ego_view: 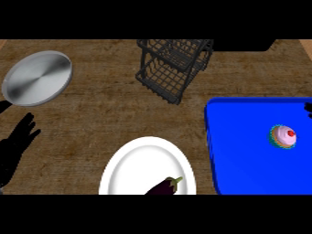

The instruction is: Pick the cupcake from the tray and place it in the tiered basket

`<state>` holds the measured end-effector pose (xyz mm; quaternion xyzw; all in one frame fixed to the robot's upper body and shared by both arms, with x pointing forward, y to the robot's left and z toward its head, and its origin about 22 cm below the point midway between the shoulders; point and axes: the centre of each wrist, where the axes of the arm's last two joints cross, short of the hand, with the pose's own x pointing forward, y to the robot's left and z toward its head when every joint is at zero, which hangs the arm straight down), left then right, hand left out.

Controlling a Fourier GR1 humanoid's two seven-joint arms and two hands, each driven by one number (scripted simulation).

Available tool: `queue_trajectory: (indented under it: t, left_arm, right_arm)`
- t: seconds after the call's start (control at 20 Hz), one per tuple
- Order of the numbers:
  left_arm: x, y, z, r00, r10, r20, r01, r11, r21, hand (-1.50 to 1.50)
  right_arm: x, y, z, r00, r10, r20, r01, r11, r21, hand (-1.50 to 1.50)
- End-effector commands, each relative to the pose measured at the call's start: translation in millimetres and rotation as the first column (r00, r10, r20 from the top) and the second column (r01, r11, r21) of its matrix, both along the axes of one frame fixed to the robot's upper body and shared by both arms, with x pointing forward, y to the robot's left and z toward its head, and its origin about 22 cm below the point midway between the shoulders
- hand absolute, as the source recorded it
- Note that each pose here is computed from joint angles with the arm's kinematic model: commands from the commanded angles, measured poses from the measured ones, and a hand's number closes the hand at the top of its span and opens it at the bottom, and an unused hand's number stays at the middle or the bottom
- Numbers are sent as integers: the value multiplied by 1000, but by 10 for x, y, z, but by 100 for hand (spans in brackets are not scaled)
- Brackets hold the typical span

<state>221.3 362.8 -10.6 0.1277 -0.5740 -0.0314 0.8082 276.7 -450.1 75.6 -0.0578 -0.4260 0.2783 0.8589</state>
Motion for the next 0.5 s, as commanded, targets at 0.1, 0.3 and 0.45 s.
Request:
queue_trajectory:
  t: [0.1, 0.3, 0.45]
  left_arm:
    - [-68, 0, -45, 999, 4, -34, -4, 1000, 0, 0]
    - [20, 76, -70, 999, 14, -30, -14, 1000, 3, 0]
    - [108, 101, 55, 1000, -7, -24, 6, 1000, -8, 0]
  right_arm:
    - [71, 126, -158, 1000, -1, 24, 1, 1000, 12, -150]
    - [252, 240, -5, 1000, 7, 24, -7, 1000, 13, -150]
    - [200, 305, -193, 1000, 4, 12, -4, 1000, 1, -150]
